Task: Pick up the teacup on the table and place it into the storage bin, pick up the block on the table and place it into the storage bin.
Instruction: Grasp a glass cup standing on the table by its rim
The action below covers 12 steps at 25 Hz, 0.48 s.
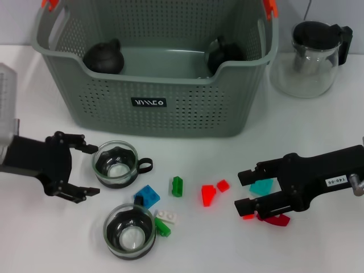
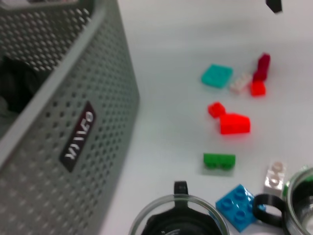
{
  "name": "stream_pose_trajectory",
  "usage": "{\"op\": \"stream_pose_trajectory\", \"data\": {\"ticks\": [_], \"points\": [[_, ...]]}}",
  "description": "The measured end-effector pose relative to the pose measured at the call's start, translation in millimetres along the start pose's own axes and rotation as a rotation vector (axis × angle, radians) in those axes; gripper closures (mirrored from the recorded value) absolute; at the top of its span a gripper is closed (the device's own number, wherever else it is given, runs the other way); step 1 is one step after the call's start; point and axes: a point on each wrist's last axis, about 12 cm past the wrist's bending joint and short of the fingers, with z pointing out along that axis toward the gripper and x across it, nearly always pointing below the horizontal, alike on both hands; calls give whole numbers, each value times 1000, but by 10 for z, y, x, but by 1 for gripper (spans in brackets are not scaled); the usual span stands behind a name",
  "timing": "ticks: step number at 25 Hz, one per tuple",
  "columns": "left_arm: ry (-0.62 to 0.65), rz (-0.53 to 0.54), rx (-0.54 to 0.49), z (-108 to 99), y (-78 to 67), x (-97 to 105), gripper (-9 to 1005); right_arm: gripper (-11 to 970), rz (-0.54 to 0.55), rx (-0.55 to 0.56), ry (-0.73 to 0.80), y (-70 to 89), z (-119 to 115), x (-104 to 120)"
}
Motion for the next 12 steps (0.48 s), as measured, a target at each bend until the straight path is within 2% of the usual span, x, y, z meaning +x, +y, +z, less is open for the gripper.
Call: {"op": "stream_pose_trajectory", "data": {"ticks": [12], "points": [[155,171,79,166,132,-383,163,134,36,14,-7,-52,70,60]]}}
